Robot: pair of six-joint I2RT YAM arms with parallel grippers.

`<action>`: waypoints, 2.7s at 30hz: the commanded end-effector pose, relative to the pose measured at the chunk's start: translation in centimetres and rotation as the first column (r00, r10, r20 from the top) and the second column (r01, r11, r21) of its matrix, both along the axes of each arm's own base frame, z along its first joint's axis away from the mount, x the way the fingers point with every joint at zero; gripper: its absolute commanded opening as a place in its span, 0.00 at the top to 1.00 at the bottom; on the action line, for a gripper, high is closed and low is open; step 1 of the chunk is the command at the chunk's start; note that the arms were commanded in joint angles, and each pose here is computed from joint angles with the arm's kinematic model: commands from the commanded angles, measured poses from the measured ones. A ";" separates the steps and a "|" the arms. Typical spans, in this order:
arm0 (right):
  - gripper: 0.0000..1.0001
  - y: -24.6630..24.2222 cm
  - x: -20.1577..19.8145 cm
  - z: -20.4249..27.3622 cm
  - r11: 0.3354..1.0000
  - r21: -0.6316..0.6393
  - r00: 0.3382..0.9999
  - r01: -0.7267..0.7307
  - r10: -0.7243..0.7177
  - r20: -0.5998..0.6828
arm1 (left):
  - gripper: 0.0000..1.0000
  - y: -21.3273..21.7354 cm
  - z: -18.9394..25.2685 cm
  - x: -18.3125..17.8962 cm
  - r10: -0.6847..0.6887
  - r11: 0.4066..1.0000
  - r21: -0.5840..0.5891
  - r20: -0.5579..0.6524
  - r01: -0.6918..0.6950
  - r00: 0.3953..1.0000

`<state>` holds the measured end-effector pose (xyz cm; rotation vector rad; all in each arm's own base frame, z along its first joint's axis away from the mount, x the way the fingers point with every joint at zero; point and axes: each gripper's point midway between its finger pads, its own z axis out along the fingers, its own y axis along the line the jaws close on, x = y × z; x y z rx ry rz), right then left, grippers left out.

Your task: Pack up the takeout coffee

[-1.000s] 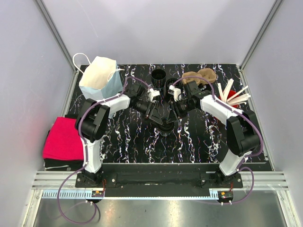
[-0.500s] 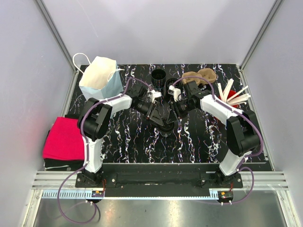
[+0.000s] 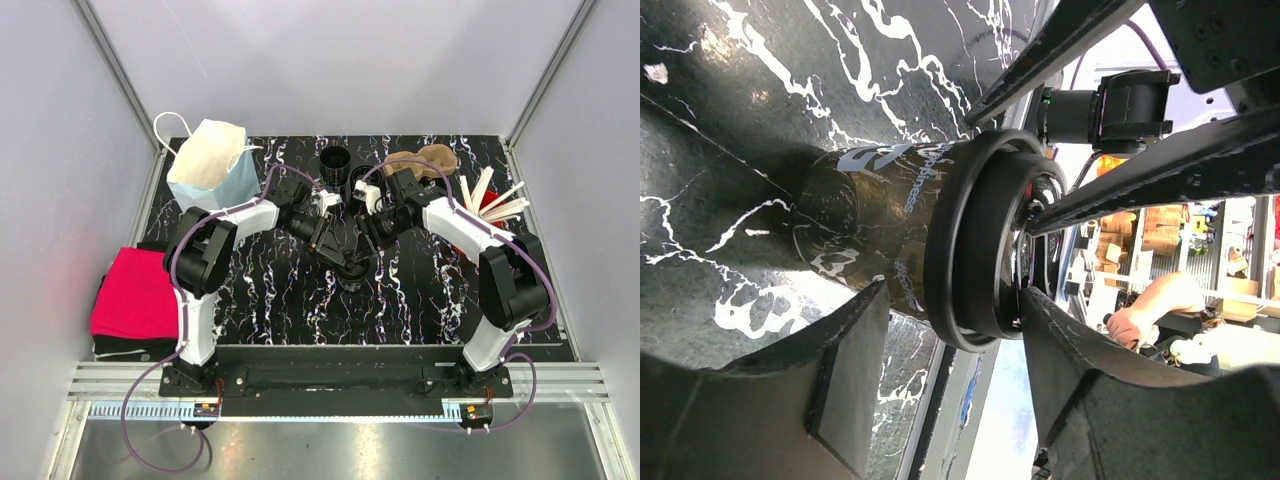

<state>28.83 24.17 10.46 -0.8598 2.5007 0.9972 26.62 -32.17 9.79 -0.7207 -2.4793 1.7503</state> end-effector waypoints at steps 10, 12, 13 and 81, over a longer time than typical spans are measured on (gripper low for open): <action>0.54 -0.6 0.8 -0.5 0.999 -0.049 0.998 -0.021 0.023 0.053 | 0.31 -1.4 2.5 1.6 -0.011 0.999 -0.033 0.113 0.015 0.994; 0.54 -0.5 0.7 -0.7 0.999 -0.047 0.998 -0.023 0.025 0.049 | 0.30 -1.7 3.0 1.9 -0.010 0.999 -0.042 0.120 0.015 0.993; 0.54 -0.5 0.6 -0.9 0.999 -0.044 0.999 -0.022 0.024 0.045 | 0.30 -1.9 3.1 1.9 -0.013 0.999 -0.046 0.116 0.018 0.993; 0.37 -1.8 1.3 4.8 0.998 0.056 0.988 0.005 -0.013 0.152 | 0.53 -3.1 -0.2 -0.4 -0.070 0.995 0.082 0.137 0.059 0.988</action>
